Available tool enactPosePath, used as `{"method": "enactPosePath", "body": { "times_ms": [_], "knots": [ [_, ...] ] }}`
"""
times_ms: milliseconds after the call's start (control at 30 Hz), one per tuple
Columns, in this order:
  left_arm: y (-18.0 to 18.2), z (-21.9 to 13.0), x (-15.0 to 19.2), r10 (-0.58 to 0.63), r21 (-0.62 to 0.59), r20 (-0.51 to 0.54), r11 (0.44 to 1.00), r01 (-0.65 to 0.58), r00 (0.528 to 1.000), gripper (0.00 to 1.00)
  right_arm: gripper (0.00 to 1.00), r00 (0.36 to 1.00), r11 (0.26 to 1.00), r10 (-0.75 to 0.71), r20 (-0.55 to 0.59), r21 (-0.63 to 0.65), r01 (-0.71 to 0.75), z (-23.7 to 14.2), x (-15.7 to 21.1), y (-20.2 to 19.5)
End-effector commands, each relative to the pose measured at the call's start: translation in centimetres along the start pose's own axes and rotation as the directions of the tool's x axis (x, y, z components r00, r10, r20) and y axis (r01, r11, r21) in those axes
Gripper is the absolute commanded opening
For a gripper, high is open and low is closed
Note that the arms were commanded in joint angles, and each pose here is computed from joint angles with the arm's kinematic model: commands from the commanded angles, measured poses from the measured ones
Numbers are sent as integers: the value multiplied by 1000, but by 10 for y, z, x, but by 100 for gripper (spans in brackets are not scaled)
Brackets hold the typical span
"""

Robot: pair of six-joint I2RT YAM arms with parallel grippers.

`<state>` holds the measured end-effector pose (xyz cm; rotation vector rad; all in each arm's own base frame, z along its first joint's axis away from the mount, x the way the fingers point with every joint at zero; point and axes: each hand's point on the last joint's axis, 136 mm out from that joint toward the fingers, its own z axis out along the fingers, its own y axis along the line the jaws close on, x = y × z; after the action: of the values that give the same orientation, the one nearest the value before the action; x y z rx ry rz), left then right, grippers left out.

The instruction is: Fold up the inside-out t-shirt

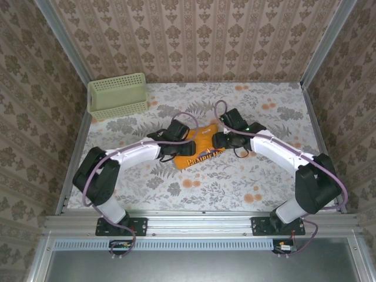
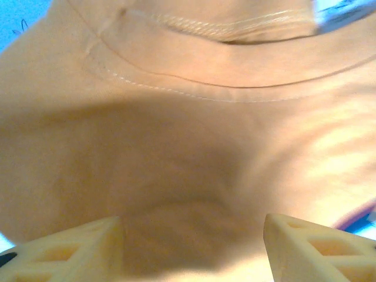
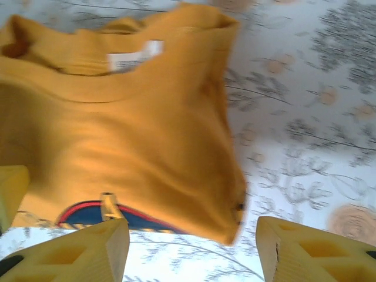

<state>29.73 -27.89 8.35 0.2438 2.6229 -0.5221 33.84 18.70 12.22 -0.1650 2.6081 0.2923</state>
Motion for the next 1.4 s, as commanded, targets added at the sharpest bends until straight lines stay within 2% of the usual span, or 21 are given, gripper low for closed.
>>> {"method": "enactPosePath", "body": {
  "times_ms": [0, 100, 200, 267, 333, 433, 567, 767, 933, 1100, 1367],
  "knots": [
    [8, -9, 3, -74, 62, -8, 995, 75, 997, 65, 59, 997, 997, 63, 32, 51, -65, 15, -13, -3],
    [24, 5, 10, -141, 80, -38, 986, 144, 989, 65, 58, 993, 991, 111, -33, 82, -108, 49, 0, -15],
    [37, 4, 15, -160, 71, -33, 984, 162, 987, 65, 59, 983, 980, 158, -88, 132, -146, 64, 12, -34],
    [49, -6, 17, -151, 42, -3, 988, 151, 989, 66, 64, 987, 977, 150, -62, 161, -138, 53, 11, -40],
    [60, -23, 15, -127, 4, 43, 992, 127, 991, 66, 72, 996, 971, 93, -2, 220, -90, 25, 0, -40],
    [77, -51, 9, -97, -60, 123, 993, 105, 988, 67, 84, 997, 963, -18, 74, 269, -3, -14, -16, -23],
    [98, -92, -1, -76, -115, 244, 988, 107, 967, 72, 100, 992, 955, -93, 83, 288, 66, -24, -16, 2],
    [129, -144, -3, -109, -164, 421, 967, 193, 900, 82, 100, 989, 950, -141, -40, 277, 147, 27, 3, 39],
    [150, -162, 3, -158, -159, 494, 950, 268, 855, 91, 100, 984, 934, -109, -137, 325, 149, 72, 4, 40],
    [156, -159, 12, -171, -163, 486, 946, 281, 857, 95, 100, 978, 922, -17, -206, 375, 95, 108, -10, 8],
    [160, -163, 21, -178, -145, 513, 946, 289, 840, 98, 100, 983, 923, 58, -173, 384, 13, 132, -62, -45]
  ]
}}
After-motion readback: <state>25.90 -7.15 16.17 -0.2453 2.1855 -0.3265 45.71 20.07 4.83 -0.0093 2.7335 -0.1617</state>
